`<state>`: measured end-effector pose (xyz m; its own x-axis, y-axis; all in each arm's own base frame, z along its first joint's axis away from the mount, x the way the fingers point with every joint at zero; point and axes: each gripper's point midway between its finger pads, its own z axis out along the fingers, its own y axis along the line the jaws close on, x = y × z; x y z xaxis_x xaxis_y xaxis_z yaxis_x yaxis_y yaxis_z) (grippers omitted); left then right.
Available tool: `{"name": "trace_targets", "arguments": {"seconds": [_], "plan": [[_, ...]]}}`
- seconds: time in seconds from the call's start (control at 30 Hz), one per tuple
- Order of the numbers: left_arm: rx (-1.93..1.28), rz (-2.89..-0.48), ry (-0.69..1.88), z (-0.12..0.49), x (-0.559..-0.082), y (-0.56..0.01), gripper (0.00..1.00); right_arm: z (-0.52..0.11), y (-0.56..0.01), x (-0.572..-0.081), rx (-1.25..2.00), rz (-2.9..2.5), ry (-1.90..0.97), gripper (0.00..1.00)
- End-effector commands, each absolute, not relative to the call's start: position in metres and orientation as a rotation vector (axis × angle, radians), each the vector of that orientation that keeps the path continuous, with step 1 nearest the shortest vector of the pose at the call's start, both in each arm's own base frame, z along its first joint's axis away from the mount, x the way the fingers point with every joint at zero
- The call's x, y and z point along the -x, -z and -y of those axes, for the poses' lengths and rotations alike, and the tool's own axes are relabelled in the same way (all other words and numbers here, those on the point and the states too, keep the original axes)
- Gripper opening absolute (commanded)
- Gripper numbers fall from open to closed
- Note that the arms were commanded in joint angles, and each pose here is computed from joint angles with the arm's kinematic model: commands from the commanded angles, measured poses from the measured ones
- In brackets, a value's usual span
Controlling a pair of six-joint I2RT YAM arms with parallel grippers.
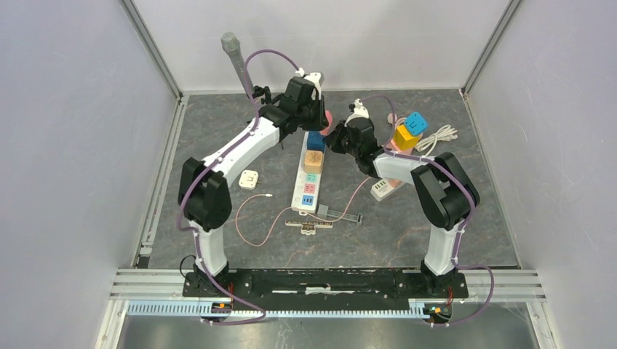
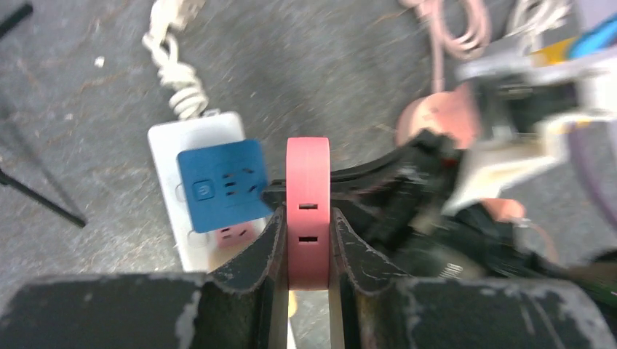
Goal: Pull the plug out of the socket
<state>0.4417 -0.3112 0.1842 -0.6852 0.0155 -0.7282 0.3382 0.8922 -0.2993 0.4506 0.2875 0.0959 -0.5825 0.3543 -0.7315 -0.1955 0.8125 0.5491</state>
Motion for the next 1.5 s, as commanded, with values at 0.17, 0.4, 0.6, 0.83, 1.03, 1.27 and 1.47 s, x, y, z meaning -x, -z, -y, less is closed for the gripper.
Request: {"name": "trace_targets", "arguments": {"seconds": [0.17, 0.4, 0.6, 0.83, 1.03, 1.27, 1.47], "plan": [[-0.230, -2.063, 0.568, 0.304, -0.433, -0.271, 0.02, -0.264, -0.008, -0.404, -0.041, -2.372, -0.528, 0.12], [-0.196, -2.072, 0.400, 0.254, -0.404, -0.268, 0.02, -0.304, -0.122, -0.451, 0.124, -2.156, -0.685, 0.37], [-0.112, -2.099, 0.349, 0.215, -0.374, -0.248, 0.02, -0.314, -0.203, -0.445, 0.187, -2.009, -0.816, 0.56], [0.072, -2.209, 0.367, 0.174, -0.355, -0.202, 0.02, -0.295, -0.191, -0.374, 0.203, -1.998, -0.900, 0.66], [0.217, -2.319, 0.461, 0.159, -0.356, -0.176, 0.02, -0.284, -0.164, -0.327, 0.270, -2.060, -0.847, 0.71], [0.181, -2.515, 0.531, 0.152, -0.381, -0.133, 0.02, -0.280, -0.155, -0.305, 0.263, -2.081, -0.873, 0.72], [0.250, -2.563, 0.686, 0.144, -0.410, -0.109, 0.02, -0.274, -0.157, -0.301, 0.257, -2.090, -0.856, 0.72]]}}
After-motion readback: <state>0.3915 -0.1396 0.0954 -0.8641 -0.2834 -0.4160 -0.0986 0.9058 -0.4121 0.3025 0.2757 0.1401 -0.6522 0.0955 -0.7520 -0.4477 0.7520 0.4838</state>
